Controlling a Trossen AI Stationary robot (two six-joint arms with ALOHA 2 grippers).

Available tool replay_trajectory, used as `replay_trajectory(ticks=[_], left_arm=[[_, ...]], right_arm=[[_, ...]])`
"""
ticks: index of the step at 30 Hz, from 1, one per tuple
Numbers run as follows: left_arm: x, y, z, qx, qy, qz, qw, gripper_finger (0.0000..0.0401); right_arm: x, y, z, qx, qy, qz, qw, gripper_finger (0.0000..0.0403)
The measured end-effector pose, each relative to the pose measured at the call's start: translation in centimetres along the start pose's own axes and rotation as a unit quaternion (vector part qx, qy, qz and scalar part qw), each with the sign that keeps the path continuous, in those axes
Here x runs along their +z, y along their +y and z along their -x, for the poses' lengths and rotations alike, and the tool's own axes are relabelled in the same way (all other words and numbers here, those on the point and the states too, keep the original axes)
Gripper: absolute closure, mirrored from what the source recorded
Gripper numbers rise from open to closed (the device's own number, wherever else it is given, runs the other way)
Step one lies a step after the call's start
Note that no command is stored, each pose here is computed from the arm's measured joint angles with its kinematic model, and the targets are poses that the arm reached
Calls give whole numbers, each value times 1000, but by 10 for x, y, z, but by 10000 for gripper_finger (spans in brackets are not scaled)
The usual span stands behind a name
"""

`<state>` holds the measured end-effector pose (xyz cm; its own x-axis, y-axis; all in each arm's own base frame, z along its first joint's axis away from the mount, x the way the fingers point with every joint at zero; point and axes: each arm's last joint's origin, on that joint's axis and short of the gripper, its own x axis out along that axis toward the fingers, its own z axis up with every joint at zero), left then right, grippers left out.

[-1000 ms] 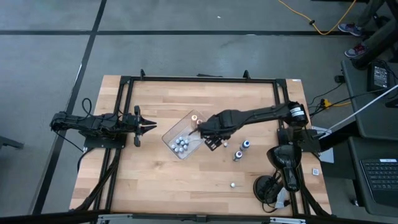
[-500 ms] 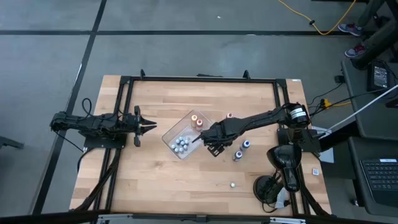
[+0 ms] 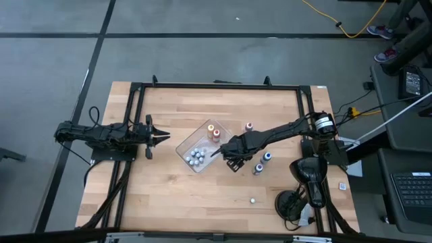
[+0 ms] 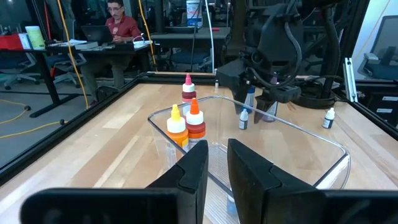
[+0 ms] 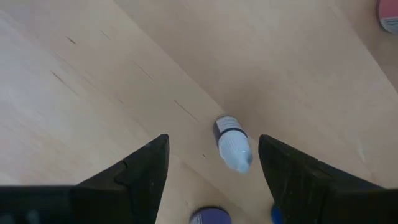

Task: Pick & Place food coloring
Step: Put the small white food coloring bottle into the transparent bin

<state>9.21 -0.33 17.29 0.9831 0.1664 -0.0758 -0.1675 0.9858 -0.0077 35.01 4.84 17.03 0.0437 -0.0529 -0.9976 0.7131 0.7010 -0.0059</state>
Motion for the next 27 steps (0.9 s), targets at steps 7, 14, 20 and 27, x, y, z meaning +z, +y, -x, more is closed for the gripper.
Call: replay_trajectory(ticks=[7, 14, 20, 27], left_arm=[[0, 0, 0, 0, 0, 0, 1000, 349], [0, 0, 0, 0, 0, 0, 1000, 344], [0, 0, 0, 0, 0, 0, 1000, 344], [0, 0, 0, 0, 0, 0, 1000, 349]], right_arm=[[0, 0, 0, 6, 5, -2, 1000, 169], [0, 1, 0, 10, 10, -3, 1000, 213], [0, 1, 0, 12, 13, -4, 1000, 250], [0, 1, 0, 12, 13, -4, 1000, 299]])
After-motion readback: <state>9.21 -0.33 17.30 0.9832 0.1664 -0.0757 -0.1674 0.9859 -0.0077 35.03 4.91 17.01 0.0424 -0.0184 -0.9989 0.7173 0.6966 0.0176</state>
